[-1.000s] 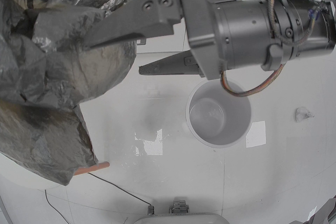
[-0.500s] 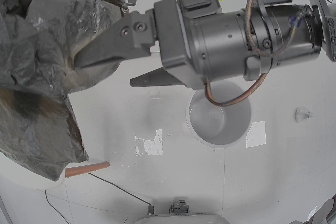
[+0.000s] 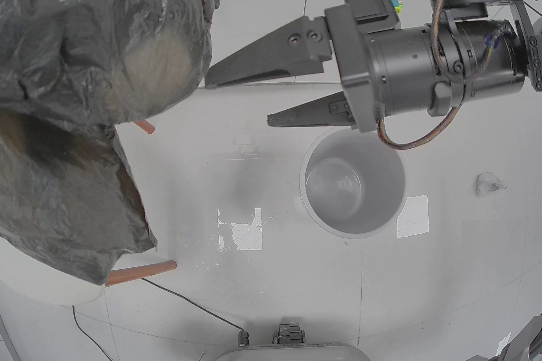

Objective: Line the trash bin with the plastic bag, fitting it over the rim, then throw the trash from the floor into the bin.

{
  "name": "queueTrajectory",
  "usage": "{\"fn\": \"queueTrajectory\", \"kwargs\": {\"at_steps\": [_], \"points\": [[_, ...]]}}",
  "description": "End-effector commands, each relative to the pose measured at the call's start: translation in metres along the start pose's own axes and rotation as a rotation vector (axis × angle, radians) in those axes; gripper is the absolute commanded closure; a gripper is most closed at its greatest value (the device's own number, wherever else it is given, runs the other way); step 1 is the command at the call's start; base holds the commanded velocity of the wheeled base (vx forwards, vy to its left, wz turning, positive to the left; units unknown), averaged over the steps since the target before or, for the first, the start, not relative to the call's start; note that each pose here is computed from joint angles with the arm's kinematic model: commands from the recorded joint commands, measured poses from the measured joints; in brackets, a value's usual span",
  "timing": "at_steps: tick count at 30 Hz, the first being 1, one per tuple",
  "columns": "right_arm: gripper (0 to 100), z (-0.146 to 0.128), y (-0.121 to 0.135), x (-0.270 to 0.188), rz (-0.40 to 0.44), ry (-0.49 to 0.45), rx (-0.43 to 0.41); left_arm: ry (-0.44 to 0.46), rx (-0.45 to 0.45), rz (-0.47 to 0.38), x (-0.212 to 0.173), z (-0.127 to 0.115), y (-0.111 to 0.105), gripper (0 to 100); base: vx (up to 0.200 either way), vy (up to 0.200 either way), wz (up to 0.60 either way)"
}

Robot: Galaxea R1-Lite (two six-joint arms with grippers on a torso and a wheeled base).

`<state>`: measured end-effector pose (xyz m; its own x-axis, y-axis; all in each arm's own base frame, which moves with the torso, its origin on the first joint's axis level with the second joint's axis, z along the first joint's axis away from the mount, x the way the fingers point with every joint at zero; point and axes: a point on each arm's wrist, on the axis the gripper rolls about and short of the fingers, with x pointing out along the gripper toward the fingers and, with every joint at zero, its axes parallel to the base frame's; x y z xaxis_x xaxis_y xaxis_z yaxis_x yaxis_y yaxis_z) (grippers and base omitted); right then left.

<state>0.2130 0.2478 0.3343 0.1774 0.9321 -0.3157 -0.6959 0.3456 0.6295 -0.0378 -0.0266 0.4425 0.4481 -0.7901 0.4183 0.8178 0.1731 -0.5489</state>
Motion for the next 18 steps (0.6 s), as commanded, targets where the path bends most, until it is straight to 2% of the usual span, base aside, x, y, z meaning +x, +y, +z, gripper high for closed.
{"fn": "queueTrajectory", "kwargs": {"at_steps": [1,11,18], "points": [[0,0.004,-0.002,-0.01,-0.01,-0.024,-0.001,-0.001,0.002,-0.013,-0.001,-0.002,-0.007,100,0.0,0.0,0.0],[0,0.005,-0.009,-0.006,-0.008,-0.017,0.003,0.004,-0.007,-0.047,-0.008,-0.012,-0.025,100,0.0,0.0,0.0],[0,0.006,-0.011,0.0,-0.004,-0.016,-0.001,0.014,-0.073,-0.068,-0.013,-0.017,-0.033,100,0.0,0.0,0.0]]}}
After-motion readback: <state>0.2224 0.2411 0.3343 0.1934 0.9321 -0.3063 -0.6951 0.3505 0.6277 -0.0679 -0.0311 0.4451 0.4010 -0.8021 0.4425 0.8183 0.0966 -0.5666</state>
